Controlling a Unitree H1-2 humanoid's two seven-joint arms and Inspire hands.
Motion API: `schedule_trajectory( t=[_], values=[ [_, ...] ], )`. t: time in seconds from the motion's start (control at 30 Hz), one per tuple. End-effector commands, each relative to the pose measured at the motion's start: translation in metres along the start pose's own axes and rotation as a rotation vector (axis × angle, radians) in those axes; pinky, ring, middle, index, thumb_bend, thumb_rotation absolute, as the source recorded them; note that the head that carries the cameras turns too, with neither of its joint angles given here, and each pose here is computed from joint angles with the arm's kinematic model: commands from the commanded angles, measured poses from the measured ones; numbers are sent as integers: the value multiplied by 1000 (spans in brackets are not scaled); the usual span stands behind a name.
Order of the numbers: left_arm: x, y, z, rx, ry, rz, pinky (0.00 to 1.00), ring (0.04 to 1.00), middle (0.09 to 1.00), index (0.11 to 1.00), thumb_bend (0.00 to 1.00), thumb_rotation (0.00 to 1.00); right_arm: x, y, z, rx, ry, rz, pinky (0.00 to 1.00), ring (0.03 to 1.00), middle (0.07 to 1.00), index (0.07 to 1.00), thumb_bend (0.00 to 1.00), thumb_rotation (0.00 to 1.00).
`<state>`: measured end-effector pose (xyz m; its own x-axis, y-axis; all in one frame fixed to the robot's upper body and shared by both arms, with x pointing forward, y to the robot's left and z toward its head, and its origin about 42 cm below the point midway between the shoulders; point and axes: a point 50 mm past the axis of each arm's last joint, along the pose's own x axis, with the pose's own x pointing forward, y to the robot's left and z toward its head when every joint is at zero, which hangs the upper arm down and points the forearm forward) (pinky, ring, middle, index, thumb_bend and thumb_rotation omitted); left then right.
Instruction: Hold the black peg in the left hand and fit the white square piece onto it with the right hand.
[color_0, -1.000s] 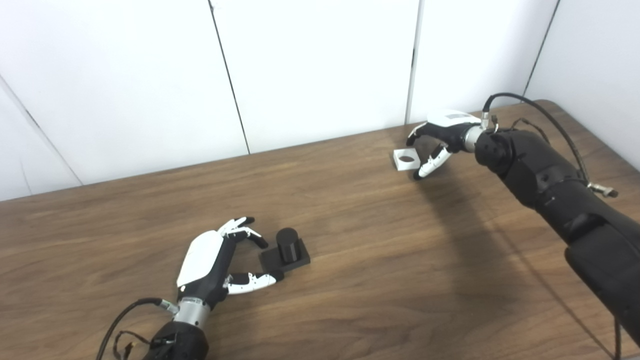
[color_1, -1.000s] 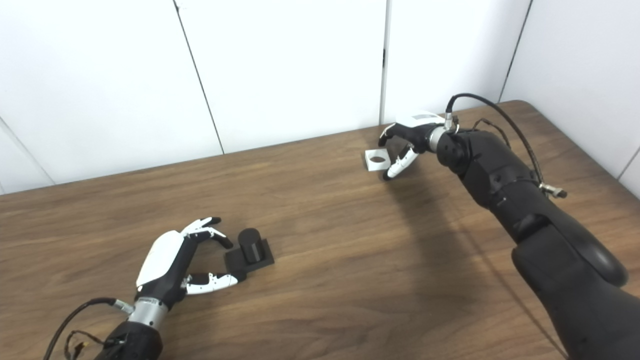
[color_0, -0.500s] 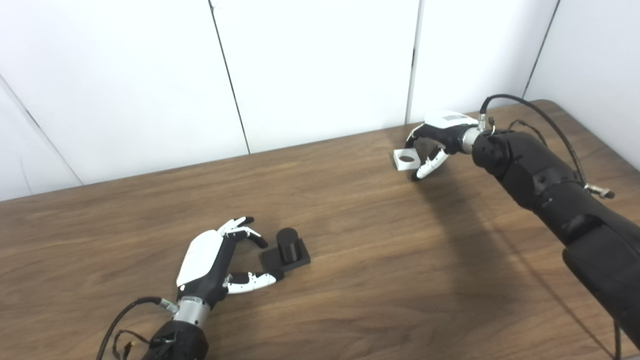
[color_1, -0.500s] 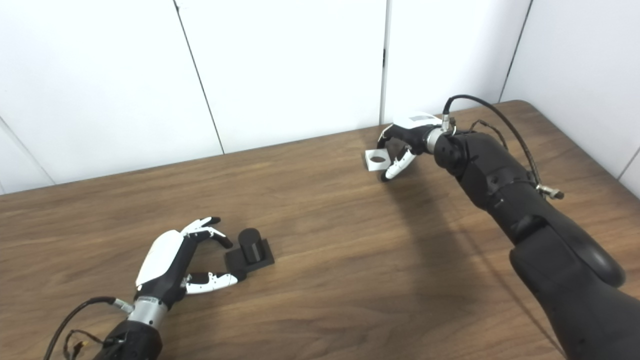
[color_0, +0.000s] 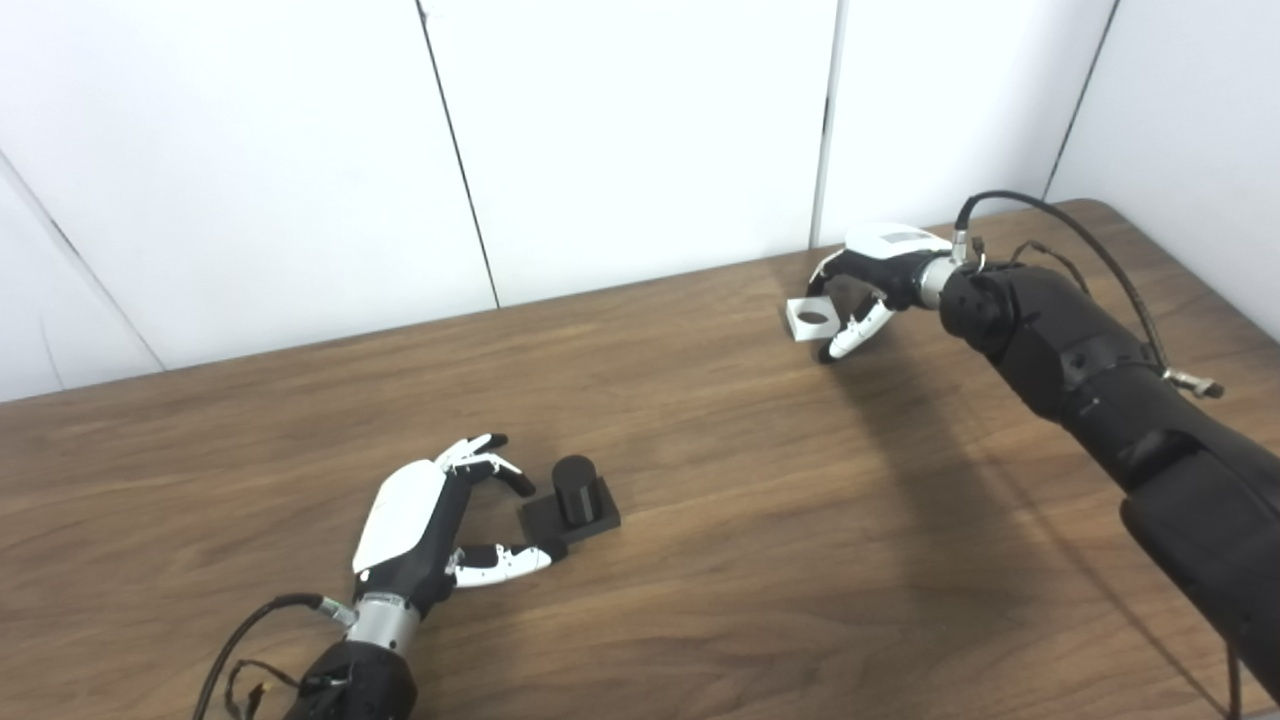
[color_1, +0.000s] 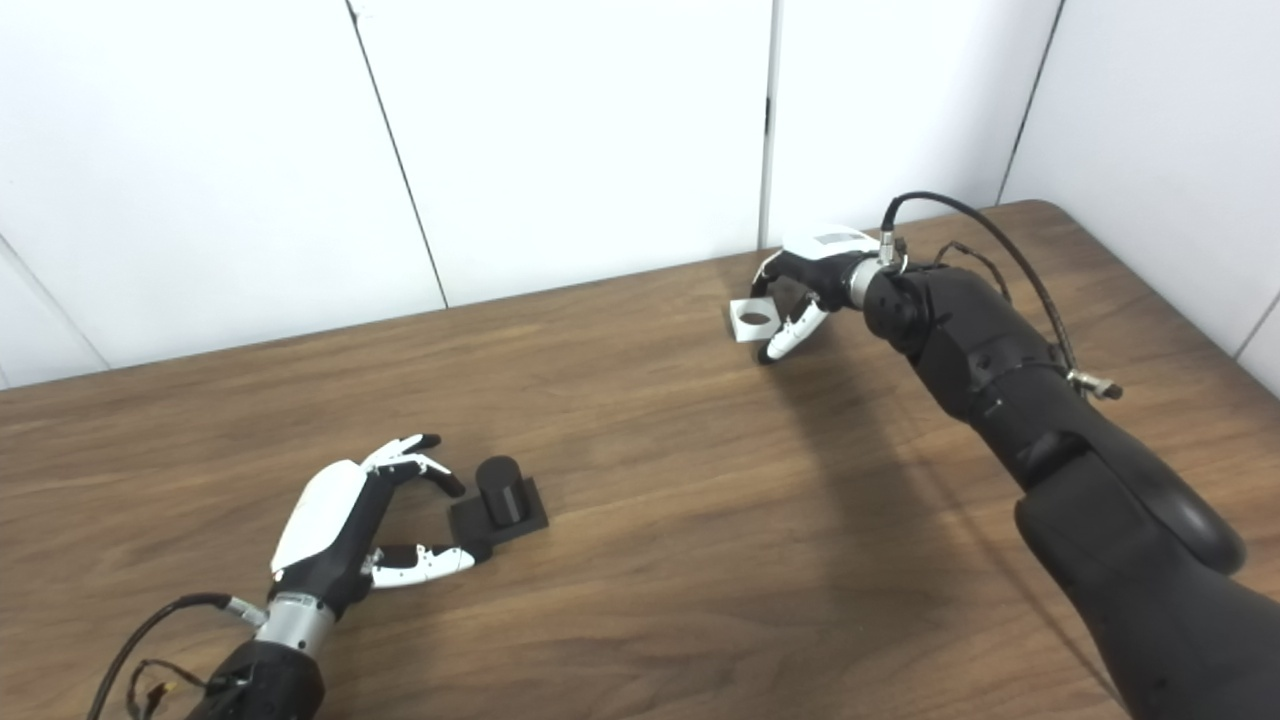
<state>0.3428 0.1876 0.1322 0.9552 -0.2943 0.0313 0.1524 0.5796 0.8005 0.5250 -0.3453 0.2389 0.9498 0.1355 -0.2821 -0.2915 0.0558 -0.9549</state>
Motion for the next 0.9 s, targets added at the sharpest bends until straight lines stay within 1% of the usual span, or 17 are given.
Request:
schedule_trajectory(
  t=[0.0,0.17,0.27,0.4,0.47,0.63,0.87],
  values=[
    [-2,8,-4,15,13,10,873,924,889,554,847,347,4,-31,11,-11,-39,-81,837,896,871,742,737,354],
    [-3,8,-5,24,8,10,867,921,888,553,845,347,3,-30,10,2,-40,-93,843,883,858,650,710,274],
    [-3,8,-6,23,10,10,873,922,890,555,849,355,3,-30,10,2,-37,-95,847,887,859,641,702,249],
    [-3,9,-7,28,11,11,857,919,889,556,846,356,3,-30,10,4,-32,-97,850,889,860,643,702,239],
    [-4,9,-8,27,14,10,866,922,891,558,848,362,3,-29,9,7,-33,-99,845,885,857,641,707,230],
    [-4,11,-8,29,18,5,880,927,893,557,852,364,2,-30,9,5,-40,-100,841,880,856,645,703,233],
    [-4,10,-7,29,16,7,863,922,890,557,848,358,1,-30,8,7,-46,-111,854,880,852,635,704,218]
  ],
)
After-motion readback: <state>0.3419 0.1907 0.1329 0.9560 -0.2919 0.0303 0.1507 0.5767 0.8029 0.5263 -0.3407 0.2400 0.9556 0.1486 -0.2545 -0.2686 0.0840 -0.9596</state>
